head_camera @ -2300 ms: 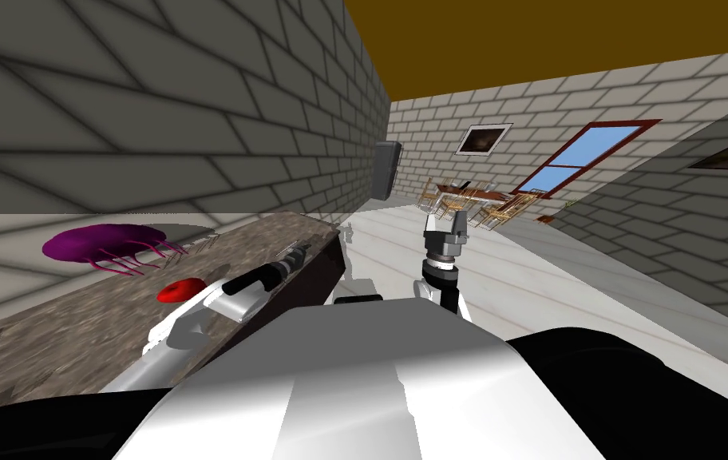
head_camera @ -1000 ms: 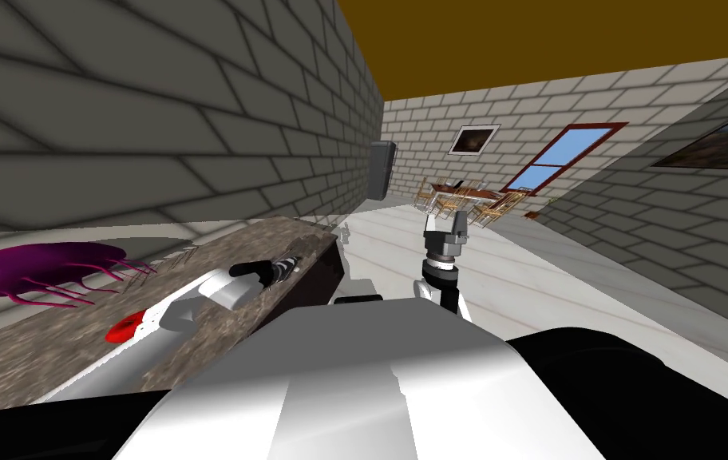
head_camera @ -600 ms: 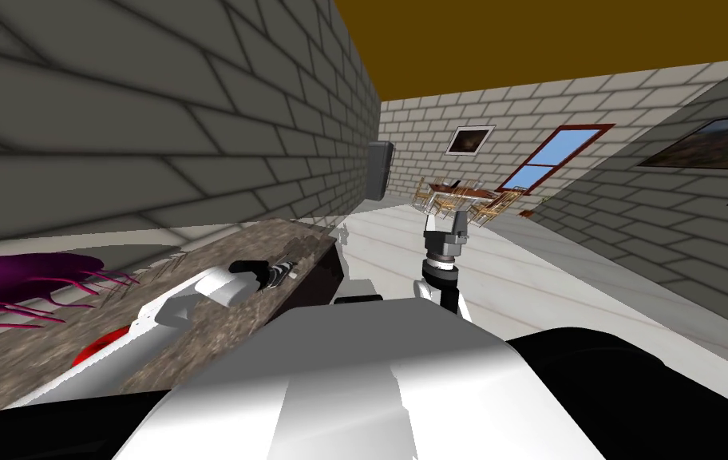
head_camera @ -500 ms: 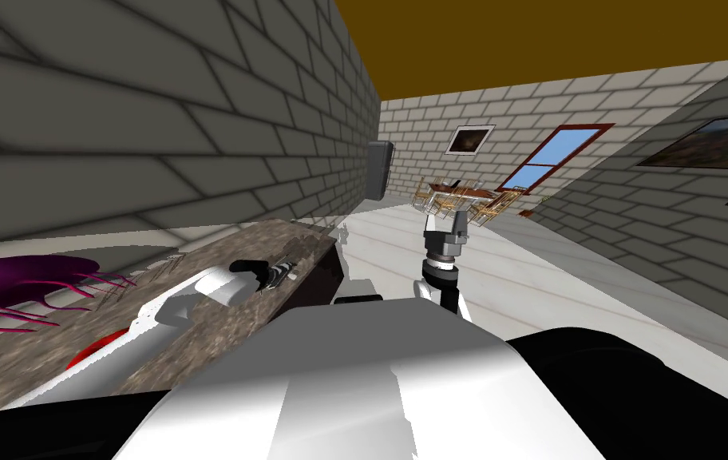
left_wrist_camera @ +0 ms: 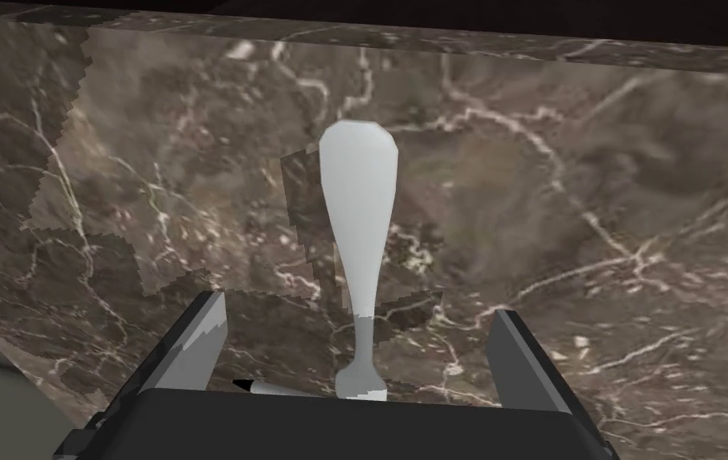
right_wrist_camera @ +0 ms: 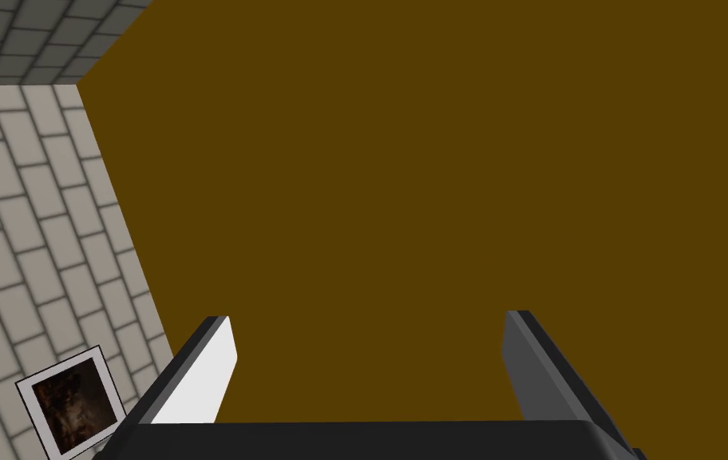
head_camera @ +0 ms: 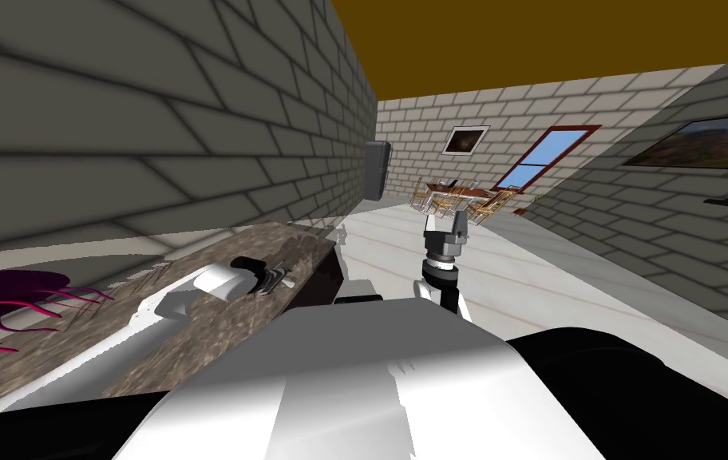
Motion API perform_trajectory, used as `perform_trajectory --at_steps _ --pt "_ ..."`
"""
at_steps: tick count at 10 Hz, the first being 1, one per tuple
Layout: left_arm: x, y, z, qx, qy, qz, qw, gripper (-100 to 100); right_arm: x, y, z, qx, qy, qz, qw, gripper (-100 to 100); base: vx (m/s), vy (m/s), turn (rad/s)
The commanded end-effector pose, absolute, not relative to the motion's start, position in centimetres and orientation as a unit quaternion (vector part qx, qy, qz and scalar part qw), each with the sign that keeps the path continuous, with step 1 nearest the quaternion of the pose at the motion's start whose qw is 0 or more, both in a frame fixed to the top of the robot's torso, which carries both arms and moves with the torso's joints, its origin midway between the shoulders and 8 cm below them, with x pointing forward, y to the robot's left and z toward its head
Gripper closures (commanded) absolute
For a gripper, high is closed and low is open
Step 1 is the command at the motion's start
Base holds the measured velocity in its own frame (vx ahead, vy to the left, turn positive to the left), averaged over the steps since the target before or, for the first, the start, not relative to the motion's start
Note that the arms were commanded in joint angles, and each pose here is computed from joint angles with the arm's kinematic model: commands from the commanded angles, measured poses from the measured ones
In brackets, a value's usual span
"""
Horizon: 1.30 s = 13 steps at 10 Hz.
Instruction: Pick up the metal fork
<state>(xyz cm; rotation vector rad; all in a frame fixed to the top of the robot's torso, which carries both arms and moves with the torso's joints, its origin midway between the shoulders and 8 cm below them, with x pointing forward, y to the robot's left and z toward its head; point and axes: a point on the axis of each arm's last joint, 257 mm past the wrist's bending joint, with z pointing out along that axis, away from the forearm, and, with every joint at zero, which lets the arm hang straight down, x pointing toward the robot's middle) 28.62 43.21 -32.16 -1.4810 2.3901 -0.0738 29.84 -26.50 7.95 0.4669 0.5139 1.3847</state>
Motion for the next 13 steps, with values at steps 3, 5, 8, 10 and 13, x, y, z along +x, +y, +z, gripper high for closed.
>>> perform_trajectory --at_steps 3,5,8,10,13 --pt "26.5 44.5 -32.6 -0.527 0.841 0.005 0.123 -100 29.8 -26.5 7.9 0.211 0.232 0.625 0.715 0 0.070 0.035 -0.046" --pt "26.7 44.4 -32.6 -0.526 0.841 0.002 0.128 0 29.8 -26.5 7.9 0.211 0.232 0.625 0.715 0 0.015 0.011 -0.004" --pt "29.5 46.1 -32.2 -0.509 0.849 -0.003 0.143 -100 29.8 -26.5 8.0 0.211 0.232 0.625 0.715 0 -0.042 -0.071 -0.039" --pt "28.7 48.0 -33.1 -0.528 0.839 0.012 0.133 -100 29.8 -26.5 7.9 0.211 0.232 0.625 0.715 0 -0.001 -0.003 0.001" --pt "31.4 49.4 -32.4 -0.507 0.849 0.004 0.150 -100 29.8 -26.5 8.0 0.211 0.232 0.625 0.715 0 -0.043 -0.063 -0.039"
